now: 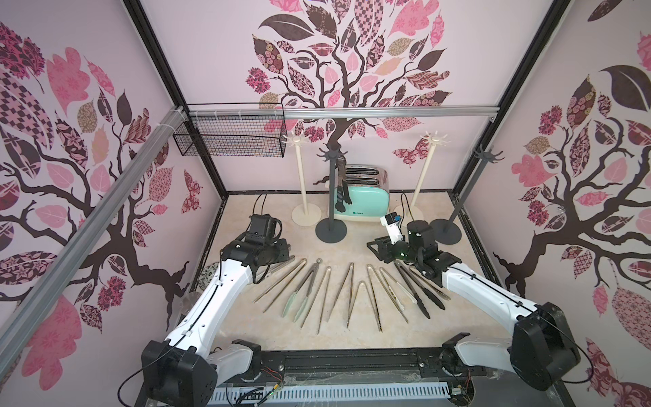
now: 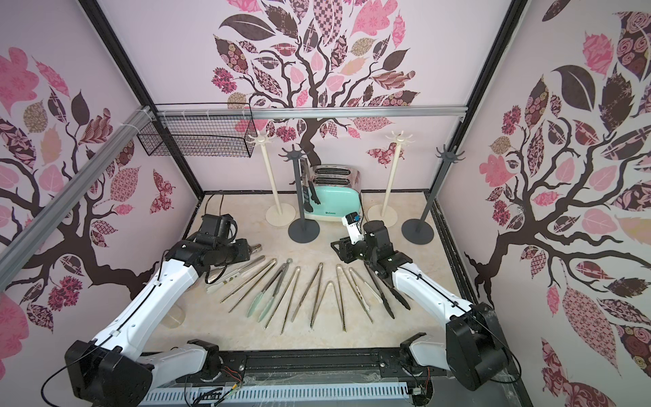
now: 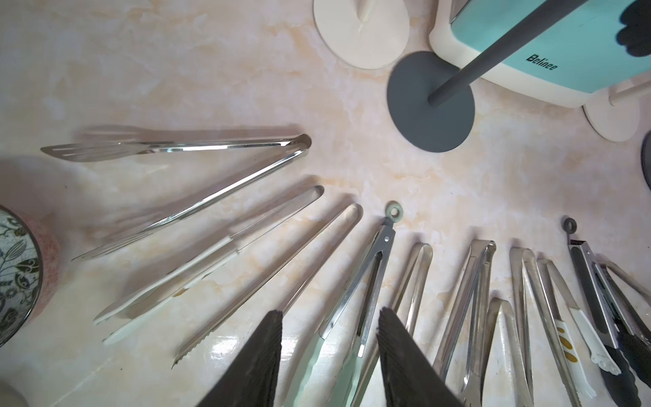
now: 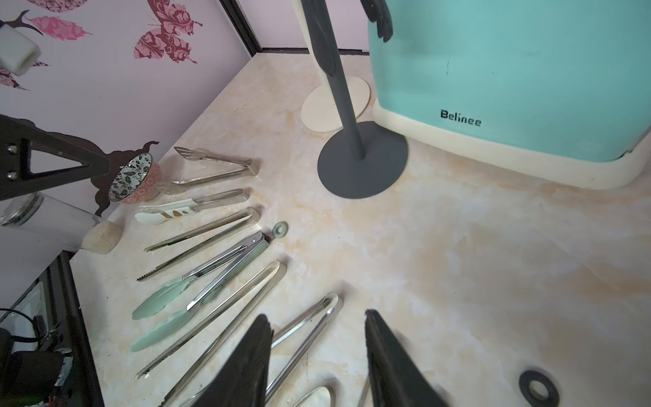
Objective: Hang food tongs on kitchen utensil racks
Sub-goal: Pick up the food tongs from the center of the board.
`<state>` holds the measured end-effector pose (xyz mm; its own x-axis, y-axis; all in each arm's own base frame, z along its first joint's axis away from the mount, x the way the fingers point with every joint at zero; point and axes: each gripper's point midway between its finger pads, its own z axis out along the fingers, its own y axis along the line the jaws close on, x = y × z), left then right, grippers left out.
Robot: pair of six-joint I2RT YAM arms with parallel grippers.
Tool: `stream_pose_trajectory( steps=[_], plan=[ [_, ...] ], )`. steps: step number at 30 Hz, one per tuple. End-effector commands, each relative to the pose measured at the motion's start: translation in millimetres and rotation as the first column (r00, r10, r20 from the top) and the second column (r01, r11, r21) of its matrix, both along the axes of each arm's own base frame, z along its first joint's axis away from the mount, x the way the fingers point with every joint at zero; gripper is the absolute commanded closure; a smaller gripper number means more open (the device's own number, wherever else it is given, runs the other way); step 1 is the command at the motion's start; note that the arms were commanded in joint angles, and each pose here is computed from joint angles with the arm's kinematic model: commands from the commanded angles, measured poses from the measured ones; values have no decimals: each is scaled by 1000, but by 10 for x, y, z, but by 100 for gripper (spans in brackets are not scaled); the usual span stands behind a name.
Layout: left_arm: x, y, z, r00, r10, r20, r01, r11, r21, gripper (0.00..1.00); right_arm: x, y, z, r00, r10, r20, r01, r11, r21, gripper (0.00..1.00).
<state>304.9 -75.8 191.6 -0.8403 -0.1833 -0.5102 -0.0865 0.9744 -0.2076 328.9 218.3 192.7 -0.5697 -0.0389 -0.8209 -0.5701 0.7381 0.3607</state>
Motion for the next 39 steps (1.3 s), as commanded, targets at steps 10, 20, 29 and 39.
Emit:
stream_pose_trajectory(
  steps=[10,20,29,39],
  plan=[
    [25,409,-332,954,-58,-295,92,991,101,55,-202,19,8,999,19,-30,-16,994,111,54],
    [311,495,-760,893,-198,-405,291,939,182,64,-318,57,-87,996,54,-67,-43,987,157,54],
    [635,667,-1021,871,-239,-429,359,906,225,63,-372,79,-132,994,80,-75,-66,984,167,53],
    [809,805,-1171,839,-240,-489,402,878,259,62,-374,78,-193,993,82,-81,-68,985,158,53]
  ],
)
